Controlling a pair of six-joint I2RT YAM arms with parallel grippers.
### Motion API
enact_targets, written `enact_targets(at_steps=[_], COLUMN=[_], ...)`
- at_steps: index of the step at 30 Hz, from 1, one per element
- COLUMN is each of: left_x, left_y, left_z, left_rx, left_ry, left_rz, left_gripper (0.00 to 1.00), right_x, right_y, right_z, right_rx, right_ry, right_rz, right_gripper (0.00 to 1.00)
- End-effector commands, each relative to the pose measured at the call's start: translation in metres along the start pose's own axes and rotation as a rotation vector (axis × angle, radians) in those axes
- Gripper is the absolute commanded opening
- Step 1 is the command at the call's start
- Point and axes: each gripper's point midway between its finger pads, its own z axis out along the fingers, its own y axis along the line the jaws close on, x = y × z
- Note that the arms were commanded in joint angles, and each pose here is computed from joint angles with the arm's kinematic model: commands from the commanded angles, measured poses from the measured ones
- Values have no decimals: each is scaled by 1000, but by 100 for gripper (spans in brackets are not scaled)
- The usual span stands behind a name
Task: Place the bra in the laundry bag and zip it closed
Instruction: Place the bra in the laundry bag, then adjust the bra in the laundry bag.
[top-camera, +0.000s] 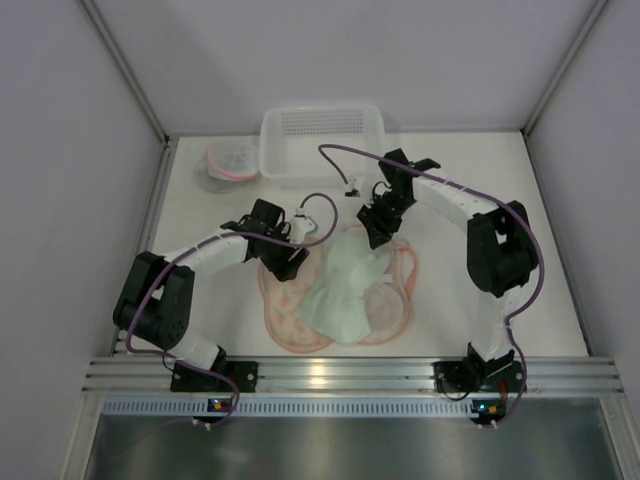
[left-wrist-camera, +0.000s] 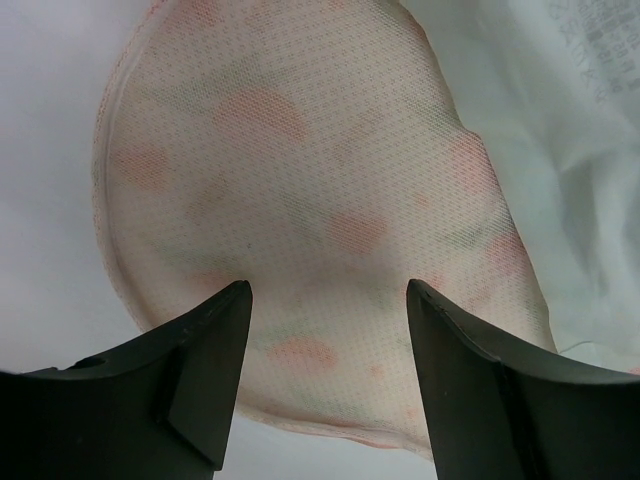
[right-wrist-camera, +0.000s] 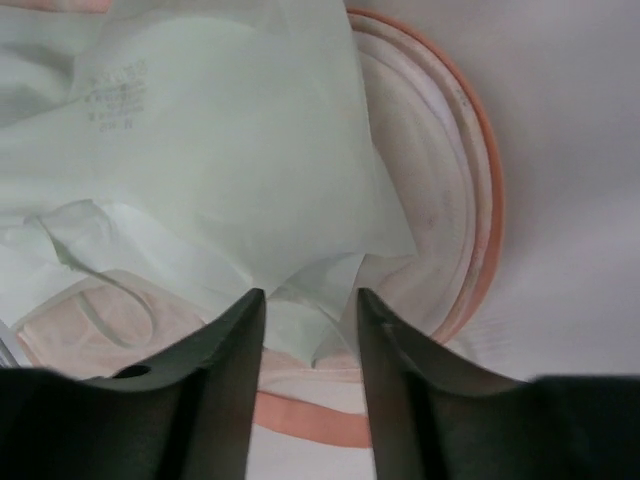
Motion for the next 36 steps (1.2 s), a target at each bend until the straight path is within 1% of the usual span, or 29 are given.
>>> enact_targets(at_steps=[1, 2, 5, 6, 8, 9, 10, 12, 13, 14, 15, 16, 17, 19, 20, 23, 25, 28, 30, 31, 33, 34, 36], left_x=[-25, -26, -37, -47, -61, -75, -81, -90, -94, -98, -101, -99, -107, -104, -110, -107, -112, -106, -100, -98, -98, -99, -108], left_y=[7, 7, 5, -6, -18, -32, -36, -52, -54, -71, -77, -79, -89, -91, -94, -98, -100, -106, -106, -105, -104, -104, -107], left_z=[0, 0, -5, -11, -26, -41, -47, -50, -50, -46, -43, -34, -30, -14, -11, 9, 15, 30, 37, 38, 35, 33, 19], left_rx=[-1, -1, 12, 69, 132, 189, 198, 211, 186, 203, 208, 198, 207, 213, 207, 193, 184, 169, 164, 164, 150, 150, 157], left_ry=[-71, -72, -110, -157, -236, -308, -333, -344, -338, -327, -317, -284, -280, -229, -226, -170, -171, -128, -104, -98, -101, -109, -153], left_rz=[-2, -5, -11, 6, 49, 97, 112, 169, 190, 215, 224, 216, 227, 186, 197, 205, 205, 215, 203, 200, 205, 213, 237], left_gripper=[69, 70, 70, 70, 70, 71, 71, 71, 71, 72, 72, 72, 72, 72, 73, 73, 73, 72, 67, 56, 41, 24, 10], right_x=[-4, -2, 4, 3, -3, -5, -8, -13, -18, -21, -24, -30, -28, -31, -27, -18, -13, -5, 0, 1, 4, 5, 8], right_y=[26, 26, 19, 19, 21, 22, 24, 22, 21, 16, 17, 14, 8, 4, 0, -2, -1, -7, -9, -11, -13, -14, -16], right_z=[-9, -6, 4, 3, 0, -1, -5, -9, -14, -18, -21, -27, -33, -41, -46, -57, -62, -69, -73, -74, -79, -81, -85], right_rx=[-38, -36, -2, -2, -5, -13, -9, 6, 13, 20, 8, 13, 19, 13, 14, 12, 15, 38, 48, 54, 66, 72, 83], right_ry=[-25, -20, -10, -15, -37, -47, -57, -78, -99, -118, -135, -156, -166, -181, -184, -190, -193, -201, -204, -209, -216, -219, -221], right_rz=[50, 67, 91, 90, 88, 92, 91, 98, 118, 135, 152, 177, 207, 246, 270, 315, 333, 357, 374, 381, 390, 390, 395], right_gripper=[46, 49, 51, 50, 48, 48, 47, 47, 47, 47, 47, 47, 47, 47, 47, 47, 47, 47, 47, 47, 47, 47, 47])
